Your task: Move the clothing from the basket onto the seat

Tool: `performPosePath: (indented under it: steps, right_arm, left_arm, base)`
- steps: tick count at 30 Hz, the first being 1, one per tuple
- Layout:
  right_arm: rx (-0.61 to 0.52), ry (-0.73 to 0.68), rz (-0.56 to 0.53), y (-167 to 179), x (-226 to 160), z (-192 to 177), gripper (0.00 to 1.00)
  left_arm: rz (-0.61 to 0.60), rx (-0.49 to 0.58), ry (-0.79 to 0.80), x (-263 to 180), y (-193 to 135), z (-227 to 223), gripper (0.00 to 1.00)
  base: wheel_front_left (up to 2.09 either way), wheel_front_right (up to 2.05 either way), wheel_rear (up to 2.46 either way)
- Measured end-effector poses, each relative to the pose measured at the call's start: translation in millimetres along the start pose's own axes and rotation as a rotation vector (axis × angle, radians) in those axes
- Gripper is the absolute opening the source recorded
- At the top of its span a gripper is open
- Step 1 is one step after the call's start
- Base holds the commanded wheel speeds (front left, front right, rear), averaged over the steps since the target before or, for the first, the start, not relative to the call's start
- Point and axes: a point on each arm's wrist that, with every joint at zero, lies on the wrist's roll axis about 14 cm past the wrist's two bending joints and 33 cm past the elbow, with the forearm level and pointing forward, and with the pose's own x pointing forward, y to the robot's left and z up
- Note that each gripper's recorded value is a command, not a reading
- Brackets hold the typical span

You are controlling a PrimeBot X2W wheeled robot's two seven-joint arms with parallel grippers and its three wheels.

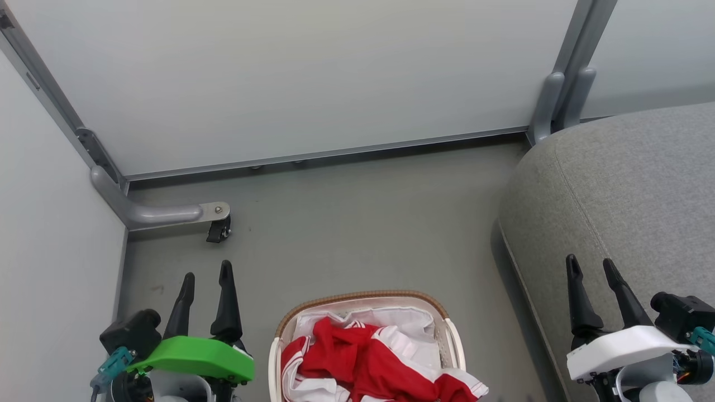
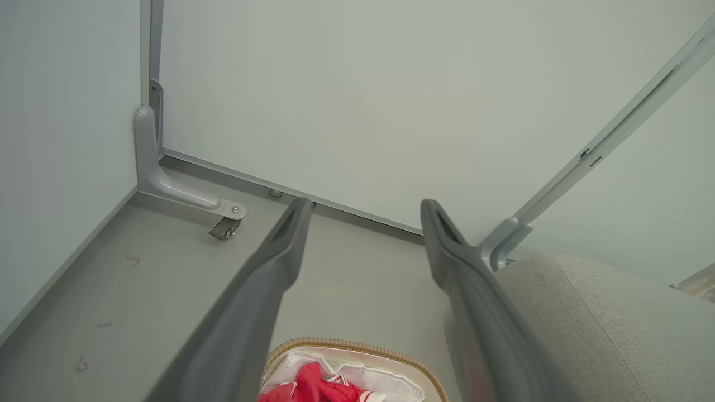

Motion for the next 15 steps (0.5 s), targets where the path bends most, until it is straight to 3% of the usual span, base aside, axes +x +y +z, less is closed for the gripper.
performPosePath:
  steps: [15]
  right_arm:
    - [-0.138,-0.013,0.041,8.1,1.7,0.3,1.00]
  left_arm:
    - [-0.008,0.120,0.003,-3.1,0.2,-6.4,1.00]
  base:
    - [0.00,0.00,0.00]
